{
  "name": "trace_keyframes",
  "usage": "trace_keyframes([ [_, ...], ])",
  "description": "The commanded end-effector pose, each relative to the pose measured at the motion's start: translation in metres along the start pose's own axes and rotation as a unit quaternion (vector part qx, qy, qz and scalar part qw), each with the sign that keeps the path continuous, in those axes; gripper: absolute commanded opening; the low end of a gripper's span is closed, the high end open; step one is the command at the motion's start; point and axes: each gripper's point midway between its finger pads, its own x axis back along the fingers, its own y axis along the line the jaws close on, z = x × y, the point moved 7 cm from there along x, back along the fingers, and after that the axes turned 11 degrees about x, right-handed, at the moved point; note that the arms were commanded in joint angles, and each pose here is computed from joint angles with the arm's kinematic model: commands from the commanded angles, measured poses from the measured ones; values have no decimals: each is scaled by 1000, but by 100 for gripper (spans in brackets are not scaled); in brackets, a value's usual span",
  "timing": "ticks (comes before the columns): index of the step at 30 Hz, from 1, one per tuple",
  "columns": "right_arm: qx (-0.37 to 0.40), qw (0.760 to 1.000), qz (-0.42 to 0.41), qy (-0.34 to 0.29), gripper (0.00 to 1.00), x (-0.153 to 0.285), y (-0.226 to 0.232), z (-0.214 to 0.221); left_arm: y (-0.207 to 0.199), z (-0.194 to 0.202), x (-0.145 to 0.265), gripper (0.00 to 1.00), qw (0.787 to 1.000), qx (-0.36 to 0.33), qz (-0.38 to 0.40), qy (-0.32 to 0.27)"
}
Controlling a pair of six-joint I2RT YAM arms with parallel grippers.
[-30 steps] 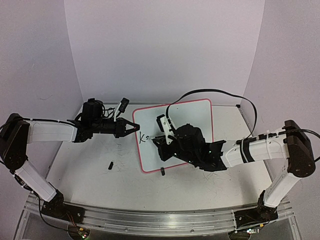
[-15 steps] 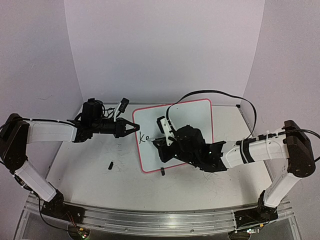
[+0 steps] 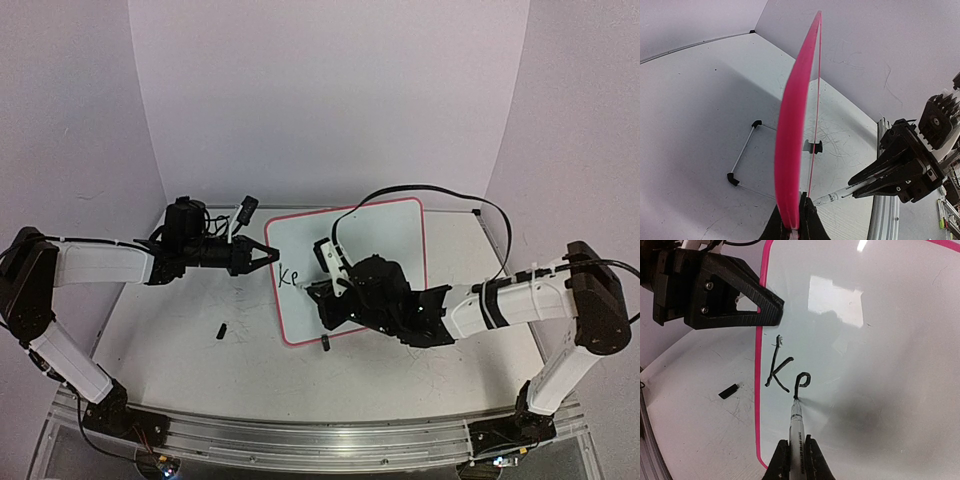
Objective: Write a sentence on the whiteboard
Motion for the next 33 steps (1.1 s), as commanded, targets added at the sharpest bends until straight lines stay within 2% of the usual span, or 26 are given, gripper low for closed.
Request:
trace_keyframes([
  [1,0,999,33,12,0,3,-9,6,-5,-14,7,0,998,-50,-19,-31],
  [10,-10,997,70,-30,0,15,-20,-12,-5,-14,7,0,998,-49,-19,-30],
  [17,-2,990,-46,-136,0,52,-8,-37,-5,-14,7,0,998,-50,-20,-31],
  [21,1,995,-17,-98,0,34,-15,-29,-5,-14,7,0,998,-51,-20,-31],
  [33,-2,998,5,-65,0,16,-15,-26,-7,-14,8,0,998,-51,-19,-32],
])
